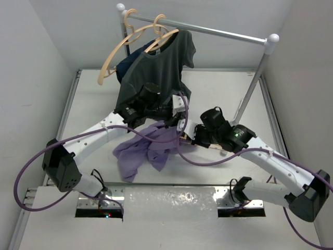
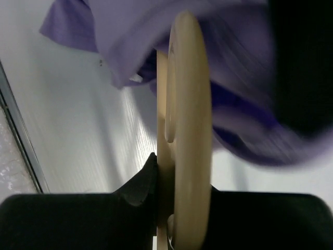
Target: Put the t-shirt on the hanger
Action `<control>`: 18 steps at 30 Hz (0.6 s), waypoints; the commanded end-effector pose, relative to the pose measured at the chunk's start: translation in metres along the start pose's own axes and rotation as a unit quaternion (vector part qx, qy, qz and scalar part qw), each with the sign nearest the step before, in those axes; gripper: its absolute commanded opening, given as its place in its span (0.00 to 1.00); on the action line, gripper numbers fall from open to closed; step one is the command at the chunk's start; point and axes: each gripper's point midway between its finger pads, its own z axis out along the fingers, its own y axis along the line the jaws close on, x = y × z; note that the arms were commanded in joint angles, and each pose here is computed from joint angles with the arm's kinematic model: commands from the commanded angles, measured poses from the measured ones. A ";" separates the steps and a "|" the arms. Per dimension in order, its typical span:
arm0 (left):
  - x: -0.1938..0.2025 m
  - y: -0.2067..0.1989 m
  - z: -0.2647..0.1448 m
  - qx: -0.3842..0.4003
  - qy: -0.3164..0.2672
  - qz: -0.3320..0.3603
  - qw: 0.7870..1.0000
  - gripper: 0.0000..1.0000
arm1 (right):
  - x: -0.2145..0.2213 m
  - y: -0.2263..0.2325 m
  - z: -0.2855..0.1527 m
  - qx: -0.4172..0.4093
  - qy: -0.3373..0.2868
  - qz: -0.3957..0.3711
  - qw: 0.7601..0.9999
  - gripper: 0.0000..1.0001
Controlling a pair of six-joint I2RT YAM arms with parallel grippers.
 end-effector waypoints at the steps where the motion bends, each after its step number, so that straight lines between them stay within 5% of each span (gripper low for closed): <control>1: -0.073 -0.007 0.002 0.024 -0.101 0.053 0.993 0.00 | -0.019 0.005 0.001 -0.011 -0.033 -0.076 0.997 0.00; 4: -0.064 0.010 0.000 0.004 -0.092 0.049 0.995 0.00 | 0.002 0.021 0.000 -0.047 0.002 -0.079 0.996 0.00; 5: -0.052 0.011 0.004 0.006 -0.074 0.058 0.996 0.26 | 0.003 0.025 0.001 -0.055 0.000 -0.081 0.995 0.00; 8: -0.043 0.010 0.009 0.010 -0.063 0.032 0.997 0.65 | -0.003 0.033 0.009 -0.068 -0.036 -0.076 0.994 0.00; 11: -0.037 0.025 -0.007 -0.018 -0.054 -0.009 0.998 0.81 | -0.001 0.042 0.021 -0.073 -0.063 -0.078 0.992 0.00; 15: -0.006 0.064 -0.059 -0.085 -0.014 -0.044 0.995 0.72 | 0.012 0.060 0.035 -0.099 -0.073 -0.058 0.991 0.00; 16: 0.013 0.054 -0.070 -0.076 0.024 -0.019 0.997 0.51 | 0.008 0.061 0.038 -0.099 -0.086 -0.057 0.990 0.00; 18: 0.032 0.036 -0.084 -0.068 0.057 0.009 0.996 0.29 | 0.016 0.064 0.044 -0.103 -0.082 -0.045 0.990 0.00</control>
